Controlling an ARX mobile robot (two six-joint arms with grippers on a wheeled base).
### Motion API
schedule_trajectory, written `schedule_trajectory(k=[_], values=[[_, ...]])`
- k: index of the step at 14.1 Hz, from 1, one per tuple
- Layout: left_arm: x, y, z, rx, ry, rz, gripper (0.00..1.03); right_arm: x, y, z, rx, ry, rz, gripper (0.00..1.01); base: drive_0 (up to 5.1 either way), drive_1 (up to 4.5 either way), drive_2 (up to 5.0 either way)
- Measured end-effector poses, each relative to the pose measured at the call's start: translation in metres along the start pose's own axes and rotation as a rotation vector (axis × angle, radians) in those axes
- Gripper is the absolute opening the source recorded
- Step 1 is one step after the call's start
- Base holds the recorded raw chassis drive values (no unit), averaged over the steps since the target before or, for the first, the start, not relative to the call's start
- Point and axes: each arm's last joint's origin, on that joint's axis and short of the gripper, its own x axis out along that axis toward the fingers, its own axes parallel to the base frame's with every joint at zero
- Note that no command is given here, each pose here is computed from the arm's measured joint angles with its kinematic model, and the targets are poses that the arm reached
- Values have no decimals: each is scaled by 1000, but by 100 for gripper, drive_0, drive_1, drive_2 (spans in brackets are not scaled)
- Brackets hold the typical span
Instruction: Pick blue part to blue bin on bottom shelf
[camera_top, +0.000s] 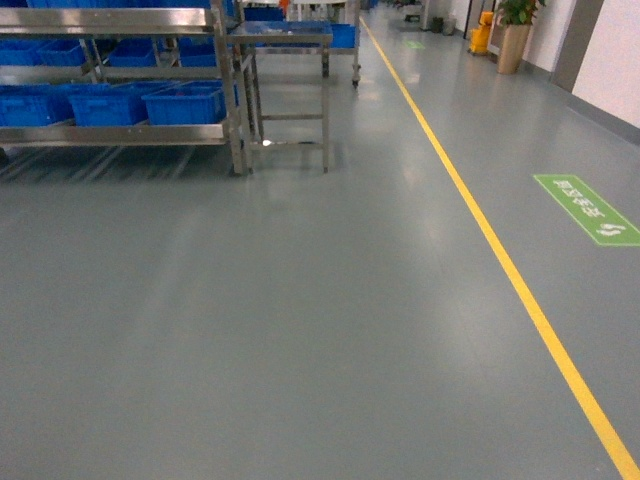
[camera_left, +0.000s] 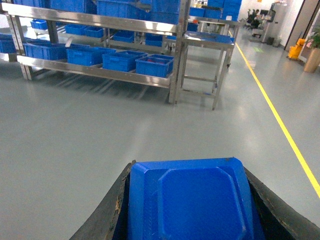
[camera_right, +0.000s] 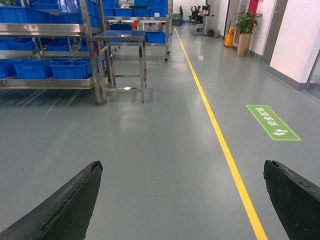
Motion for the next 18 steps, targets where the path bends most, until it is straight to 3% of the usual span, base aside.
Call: schedule_trajectory(k=[18], values=[[0,0,-1,2,3,0,43,0,0,0,0,4,0,98,0,425,-426]])
